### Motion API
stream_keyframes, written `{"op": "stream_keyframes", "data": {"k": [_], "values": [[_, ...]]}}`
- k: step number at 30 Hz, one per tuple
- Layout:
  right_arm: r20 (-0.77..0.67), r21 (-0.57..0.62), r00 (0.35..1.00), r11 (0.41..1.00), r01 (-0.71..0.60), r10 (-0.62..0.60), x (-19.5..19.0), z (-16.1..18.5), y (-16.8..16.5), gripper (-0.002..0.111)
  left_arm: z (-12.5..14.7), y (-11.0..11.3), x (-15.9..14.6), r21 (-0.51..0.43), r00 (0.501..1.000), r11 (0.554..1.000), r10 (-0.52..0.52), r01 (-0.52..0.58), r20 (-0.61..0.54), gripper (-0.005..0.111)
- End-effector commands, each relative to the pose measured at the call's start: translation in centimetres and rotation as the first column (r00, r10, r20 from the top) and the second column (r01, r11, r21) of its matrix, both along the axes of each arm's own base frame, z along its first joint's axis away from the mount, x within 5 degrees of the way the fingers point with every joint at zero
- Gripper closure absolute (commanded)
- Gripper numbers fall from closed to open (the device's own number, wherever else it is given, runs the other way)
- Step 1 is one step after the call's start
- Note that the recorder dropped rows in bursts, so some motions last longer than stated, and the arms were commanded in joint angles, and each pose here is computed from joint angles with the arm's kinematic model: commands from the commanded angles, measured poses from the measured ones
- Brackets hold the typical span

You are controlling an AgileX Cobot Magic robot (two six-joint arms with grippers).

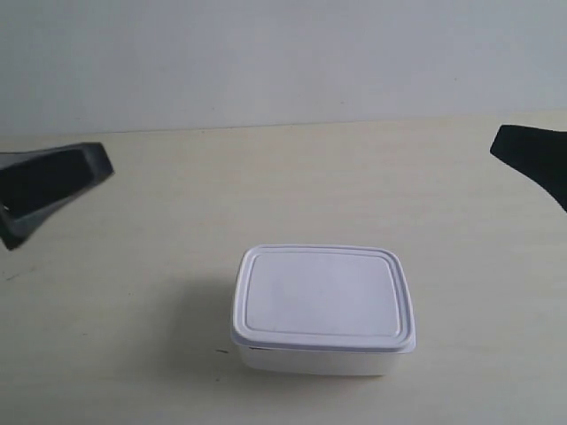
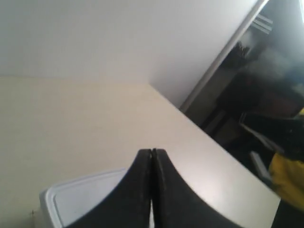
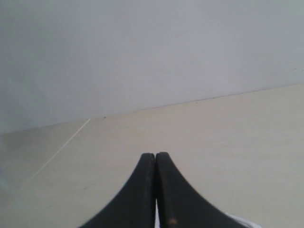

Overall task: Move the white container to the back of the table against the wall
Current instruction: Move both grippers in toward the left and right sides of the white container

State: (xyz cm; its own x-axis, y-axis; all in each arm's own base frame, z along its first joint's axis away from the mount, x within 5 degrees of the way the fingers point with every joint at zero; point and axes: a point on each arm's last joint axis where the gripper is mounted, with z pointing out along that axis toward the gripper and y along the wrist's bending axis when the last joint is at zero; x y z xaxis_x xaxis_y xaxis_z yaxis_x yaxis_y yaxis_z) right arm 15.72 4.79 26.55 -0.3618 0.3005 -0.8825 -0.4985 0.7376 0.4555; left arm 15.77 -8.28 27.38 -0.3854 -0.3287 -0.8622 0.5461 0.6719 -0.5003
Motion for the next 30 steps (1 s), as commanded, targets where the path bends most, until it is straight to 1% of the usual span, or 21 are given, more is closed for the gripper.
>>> {"op": "stream_keyframes", "data": {"k": [1,5,8,10,11,12,13,16,18,19,20,22,26,30], "values": [[-0.041,-0.047,0.999,0.999,-0.021,0.019,0.0,-0.4,0.1,0.108,-1.3,-2.6,0.3,0.156,0.997,0.986,-0.046,0.056,-0.068,0.107],[-0.058,-0.055,0.992,0.992,-0.112,0.109,-0.6,-0.6,1.4,0.108,-2.3,-4.4,-0.2,0.244,0.989,0.963,-0.086,0.113,-0.116,0.107],[-0.093,-0.112,0.989,0.986,-0.127,0.117,-0.5,-1.2,2.3,0.108,-3.2,-5.4,-0.2,0.281,0.982,0.950,-0.092,0.136,-0.165,0.107],[-0.145,-0.153,0.979,0.974,-0.164,0.142,-0.4,-2.1,3.5,0.108,-4.6,-6.5,-0.1,0.310,0.968,0.932,-0.120,0.186,-0.220,0.107],[-0.173,-0.176,0.966,0.959,-0.224,0.194,-0.6,-2.7,4.5,0.108,-5.6,-7.2,-0.1,0.335,0.957,0.916,-0.135,0.220,-0.258,0.107],[-0.189,-0.194,0.957,0.947,-0.257,0.221,-0.8,-3.0,5.0,0.108,-6.2,-7.6,-0.2,0.351,0.950,0.906,-0.141,0.237,-0.279,0.107],[-0.219,-0.227,0.944,0.928,-0.296,0.248,-1.1,-3.6,5.7,0.108,-7.4,-8.1,-0.3,0.388,0.937,0.881,-0.148,0.270,-0.316,0.107],[-0.305,-0.308,0.926,0.897,-0.318,0.223,-1.6,-4.9,6.6,0.108,-9.2,-8.9,-0.7,0.442,0.914,0.839,-0.146,0.318,-0.379,0.107],[-0.360,-0.323,0.898,0.869,-0.375,0.254,-2.2,-5.6,7.3,0.108,-9.7,-9.3,-0.6,0.452,0.906,0.828,-0.146,0.332,-0.398,0.107],[-0.396,-0.295,0.883,0.876,-0.382,0.252,-2.4,-5.8,7.7,0.108,-9.9,-9.4,-0.5,0.455,0.904,0.825,-0.144,0.335,-0.403,0.107],[-0.417,-0.290,0.871,0.870,-0.398,0.260,-2.5,-6.1,8.0,0.108,-10.2,-9.5,-0.5,0.459,0.899,0.821,-0.141,0.340,-0.414,0.107],[-0.450,-0.305,0.854,0.854,-0.422,0.261,-2.5,-6.9,8.5,0.108,-10.9,-9.9,-0.2,0.466,0.891,0.812,-0.136,0.351,-0.433,0.107],[-0.501,-0.379,0.853,0.848,-0.370,0.148,-1.4,-9.0,8.6,0.108,-11.8,-10.6,0.4,0.463,0.877,0.804,-0.142,0.373,-0.459,0.107],[-0.544,-0.417,0.834,0.832,-0.366,0.093,-0.9,-10.5,8.6,0.108,-12.2,-11.5,1.1,0.465,0.874,0.802,-0.141,0.376,-0.465,0.107]]}}
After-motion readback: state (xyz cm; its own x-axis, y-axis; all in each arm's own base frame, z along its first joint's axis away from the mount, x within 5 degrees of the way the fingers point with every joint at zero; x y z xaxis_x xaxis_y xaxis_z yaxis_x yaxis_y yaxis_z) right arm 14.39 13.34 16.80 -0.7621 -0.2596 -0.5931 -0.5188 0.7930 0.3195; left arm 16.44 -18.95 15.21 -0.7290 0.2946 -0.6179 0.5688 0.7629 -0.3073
